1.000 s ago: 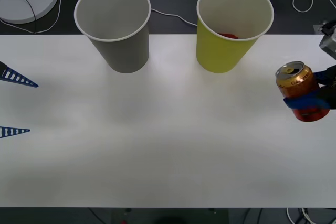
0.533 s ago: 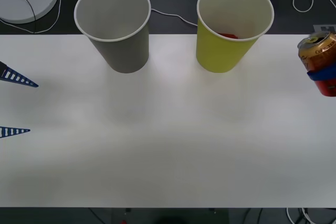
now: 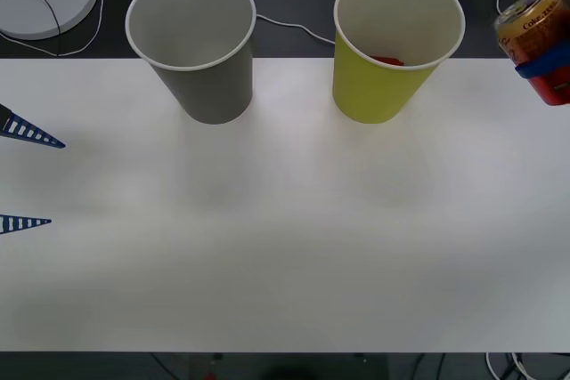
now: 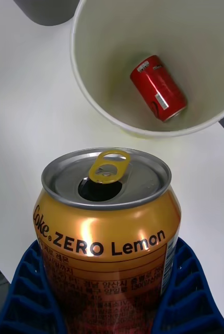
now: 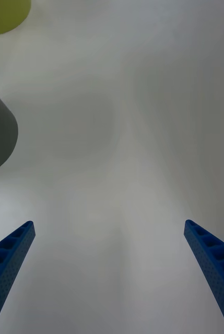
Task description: Put the can into the green bin and the plastic bottle into the gray bin
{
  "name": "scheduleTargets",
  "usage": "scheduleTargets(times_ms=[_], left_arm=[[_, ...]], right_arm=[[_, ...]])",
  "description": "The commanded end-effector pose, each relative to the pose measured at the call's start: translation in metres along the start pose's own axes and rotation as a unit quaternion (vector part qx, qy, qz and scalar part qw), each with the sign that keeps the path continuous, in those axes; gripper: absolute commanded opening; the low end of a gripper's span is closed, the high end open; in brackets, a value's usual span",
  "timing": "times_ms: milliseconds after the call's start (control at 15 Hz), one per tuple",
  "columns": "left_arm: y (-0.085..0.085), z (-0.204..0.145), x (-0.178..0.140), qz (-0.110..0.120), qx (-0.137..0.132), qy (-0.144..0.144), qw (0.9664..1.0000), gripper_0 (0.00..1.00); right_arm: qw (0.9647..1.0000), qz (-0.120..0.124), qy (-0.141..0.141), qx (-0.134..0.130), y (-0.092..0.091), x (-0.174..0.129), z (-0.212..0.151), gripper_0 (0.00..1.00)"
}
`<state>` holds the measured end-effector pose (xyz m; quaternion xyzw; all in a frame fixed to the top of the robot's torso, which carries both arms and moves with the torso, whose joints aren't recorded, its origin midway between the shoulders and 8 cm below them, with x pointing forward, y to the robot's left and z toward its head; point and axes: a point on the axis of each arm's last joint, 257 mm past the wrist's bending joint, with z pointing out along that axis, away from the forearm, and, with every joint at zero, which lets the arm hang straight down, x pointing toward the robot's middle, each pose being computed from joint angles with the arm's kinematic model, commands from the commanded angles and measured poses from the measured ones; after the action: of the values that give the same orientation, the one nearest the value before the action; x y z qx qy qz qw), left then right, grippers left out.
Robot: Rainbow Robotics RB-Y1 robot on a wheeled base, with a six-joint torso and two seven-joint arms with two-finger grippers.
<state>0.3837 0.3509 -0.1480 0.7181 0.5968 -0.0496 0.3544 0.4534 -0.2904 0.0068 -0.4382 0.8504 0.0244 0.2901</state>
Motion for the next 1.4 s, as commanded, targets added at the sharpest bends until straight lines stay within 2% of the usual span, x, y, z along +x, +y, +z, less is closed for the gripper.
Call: scheduleTargets(times_ms=[67, 333, 733, 1200, 1400], left_arm=[[0.000, 0.000, 0.000, 0.000, 0.000, 0.000, 1.0000, 1.00], [0.000, 0.000, 0.000, 0.000, 0.000, 0.000, 1.0000, 1.00], [0.000, 0.000, 0.000, 0.000, 0.000, 0.000, 1.0000, 1.00], [0.000, 0.000, 0.000, 0.000, 0.000, 0.000, 1.0000, 1.00], [0.000, 0.000, 0.000, 0.000, 0.000, 0.000, 1.0000, 1.00]], right_arm=[[0.9999, 0.008, 0.001, -0.008, -0.010, -0.023, 0.011, 0.00], [0.9999, 0.012, -0.004, -0.012, -0.031, -0.054, 0.029, 0.00], [0.9995, 0.016, -0.008, 0.024, -0.056, -0.096, 0.060, 0.00], [0.9988, 0.030, -0.028, 0.027, -0.060, -0.137, 0.091, 0.00], [0.9987, 0.012, -0.018, 0.046, -0.062, -0.144, 0.098, 0.00]])
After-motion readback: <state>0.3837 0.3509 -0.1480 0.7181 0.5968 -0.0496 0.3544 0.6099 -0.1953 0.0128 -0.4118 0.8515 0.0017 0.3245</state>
